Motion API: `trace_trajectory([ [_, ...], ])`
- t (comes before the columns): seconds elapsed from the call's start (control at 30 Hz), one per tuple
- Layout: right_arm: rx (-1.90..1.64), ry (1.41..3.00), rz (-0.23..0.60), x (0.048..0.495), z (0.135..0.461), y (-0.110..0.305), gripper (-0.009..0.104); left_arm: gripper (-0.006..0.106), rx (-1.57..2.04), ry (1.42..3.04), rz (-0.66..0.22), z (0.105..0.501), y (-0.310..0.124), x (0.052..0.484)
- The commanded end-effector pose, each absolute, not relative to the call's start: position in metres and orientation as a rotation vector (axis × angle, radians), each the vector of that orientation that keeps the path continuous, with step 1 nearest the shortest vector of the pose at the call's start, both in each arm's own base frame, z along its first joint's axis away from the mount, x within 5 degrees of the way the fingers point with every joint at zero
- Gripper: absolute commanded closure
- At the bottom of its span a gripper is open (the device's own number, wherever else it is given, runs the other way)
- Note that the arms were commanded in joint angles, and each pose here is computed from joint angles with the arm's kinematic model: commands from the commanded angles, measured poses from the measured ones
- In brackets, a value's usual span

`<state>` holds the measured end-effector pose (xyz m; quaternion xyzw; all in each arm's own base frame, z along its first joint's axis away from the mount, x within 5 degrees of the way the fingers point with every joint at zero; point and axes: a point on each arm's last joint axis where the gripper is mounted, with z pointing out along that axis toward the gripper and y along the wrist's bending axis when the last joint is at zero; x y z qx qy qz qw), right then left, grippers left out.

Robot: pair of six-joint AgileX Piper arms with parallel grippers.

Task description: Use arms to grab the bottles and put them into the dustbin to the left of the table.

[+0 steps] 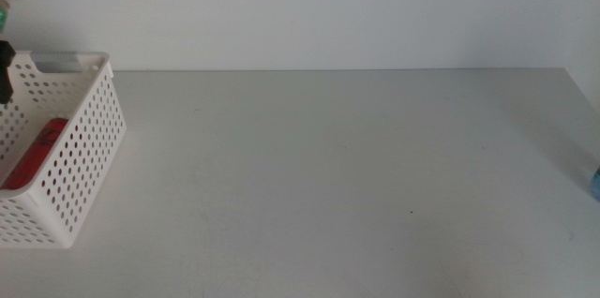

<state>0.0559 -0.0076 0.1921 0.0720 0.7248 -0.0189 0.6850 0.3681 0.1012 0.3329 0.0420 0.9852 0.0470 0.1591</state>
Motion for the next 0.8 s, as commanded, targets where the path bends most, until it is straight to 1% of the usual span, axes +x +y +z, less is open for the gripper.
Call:
trace_trajectory([
  [0.0,0.137,1.525,-0.058,0.054,0.203,-0.007,0.001,0.092,0.082,2.747,0.114,0.347,0.099,0.371],
  [0.1,0.137,1.525,-0.058,0.054,0.203,-0.007,0.001,0.092,0.086,2.845,0.072,0.321,0.101,0.381],
  [0.17,0.137,1.525,-0.058,0.054,0.203,-0.007,0.001,0.091,0.085,2.909,0.025,0.304,0.101,0.386],
  [0.23,0.137,1.525,-0.058,0.054,0.203,-0.007,0.001,0.089,0.078,2.93,-0.024,0.293,0.1,0.391],
  [0.33,0.137,1.525,-0.058,0.054,0.203,-0.007,0.001,0.082,0.07,2.932,-0.122,0.284,0.096,0.397],
  [0.4,0.137,1.525,-0.058,0.054,0.203,-0.007,0.001,0.071,0.071,2.933,-0.143,0.281,0.095,0.398],
  [0.43,0.137,1.525,-0.058,0.054,0.203,-0.007,0.001,0.064,0.072,2.932,-0.146,0.282,0.095,0.398],
  [0.53,0.137,1.525,-0.058,0.054,0.203,-0.007,0.001,0.037,0.117,2.925,-0.156,0.282,0.094,0.398],
  [0.6,0.137,1.525,-0.058,0.054,0.203,-0.007,0.001,0.015,0.126,2.92,-0.17,0.282,0.093,0.398],
  [0.63,0.137,1.525,-0.058,0.054,0.203,-0.007,0.001,0.007,0.121,2.916,-0.184,0.282,0.092,0.399],
  [0.7,0.137,1.525,-0.058,0.054,0.203,-0.007,0.001,0.007,0.101,2.895,-0.232,0.286,0.087,0.399],
  [0.77,0.137,1.525,-0.058,0.054,0.203,-0.007,0.001,0.007,0.086,2.888,-0.232,0.291,0.081,0.398],
])
